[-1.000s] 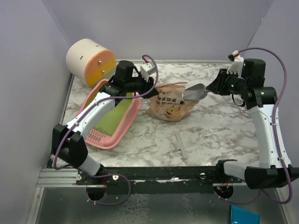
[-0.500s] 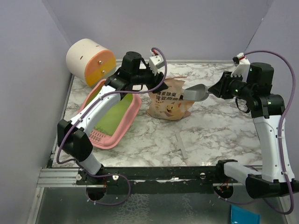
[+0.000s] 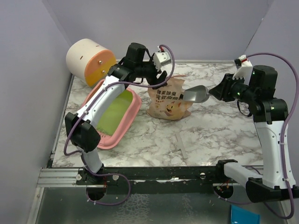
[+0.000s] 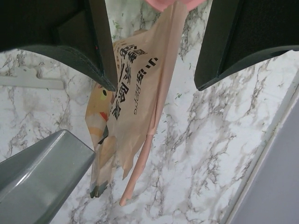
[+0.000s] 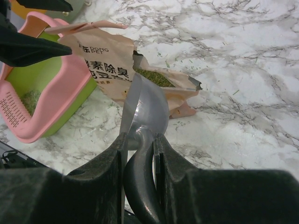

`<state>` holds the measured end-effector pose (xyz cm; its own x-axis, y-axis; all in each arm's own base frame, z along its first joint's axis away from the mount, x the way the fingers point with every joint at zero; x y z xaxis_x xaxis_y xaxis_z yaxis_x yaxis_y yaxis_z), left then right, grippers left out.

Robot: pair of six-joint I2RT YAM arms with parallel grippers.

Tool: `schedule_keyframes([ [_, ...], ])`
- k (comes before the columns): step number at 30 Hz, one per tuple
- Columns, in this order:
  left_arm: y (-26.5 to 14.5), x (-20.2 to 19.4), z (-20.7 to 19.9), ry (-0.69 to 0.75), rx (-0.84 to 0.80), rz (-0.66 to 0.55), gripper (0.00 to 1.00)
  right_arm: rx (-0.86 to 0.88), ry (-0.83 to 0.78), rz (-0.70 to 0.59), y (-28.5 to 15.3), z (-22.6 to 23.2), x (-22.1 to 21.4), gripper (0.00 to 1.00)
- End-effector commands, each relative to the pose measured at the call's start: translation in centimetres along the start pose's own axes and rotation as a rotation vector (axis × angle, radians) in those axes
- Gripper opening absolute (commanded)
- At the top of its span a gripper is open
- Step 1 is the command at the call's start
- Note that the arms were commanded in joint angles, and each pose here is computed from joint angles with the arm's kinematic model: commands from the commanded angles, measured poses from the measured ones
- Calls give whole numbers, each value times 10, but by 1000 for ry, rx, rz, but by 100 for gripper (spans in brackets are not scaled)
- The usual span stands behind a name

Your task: Fill the litter box with clean litter

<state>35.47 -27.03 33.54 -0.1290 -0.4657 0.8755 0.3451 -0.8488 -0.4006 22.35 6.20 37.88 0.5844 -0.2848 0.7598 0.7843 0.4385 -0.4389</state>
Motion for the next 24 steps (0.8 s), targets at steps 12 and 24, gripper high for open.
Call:
schedule_keyframes([
  [12,16,-21,-10,-7,-103,19,0,38,-31,-33,-6,12,15,1],
  [24,-21,-2,-23,88,240,-226,0,-71,-16,-90,12,-8,24,1],
])
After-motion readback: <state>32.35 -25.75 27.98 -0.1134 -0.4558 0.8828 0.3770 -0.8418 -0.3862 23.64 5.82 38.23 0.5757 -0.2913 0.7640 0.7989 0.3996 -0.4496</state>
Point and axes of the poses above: each gripper's point midway between its finger pads, its own y axis out along the fingers, its own z axis along the line the jaws close on, x = y × z, the point moved 6 cm from there along -y, back along the fingers, and after that the axes turned 12 degrees about y, right-handed, at the moved point
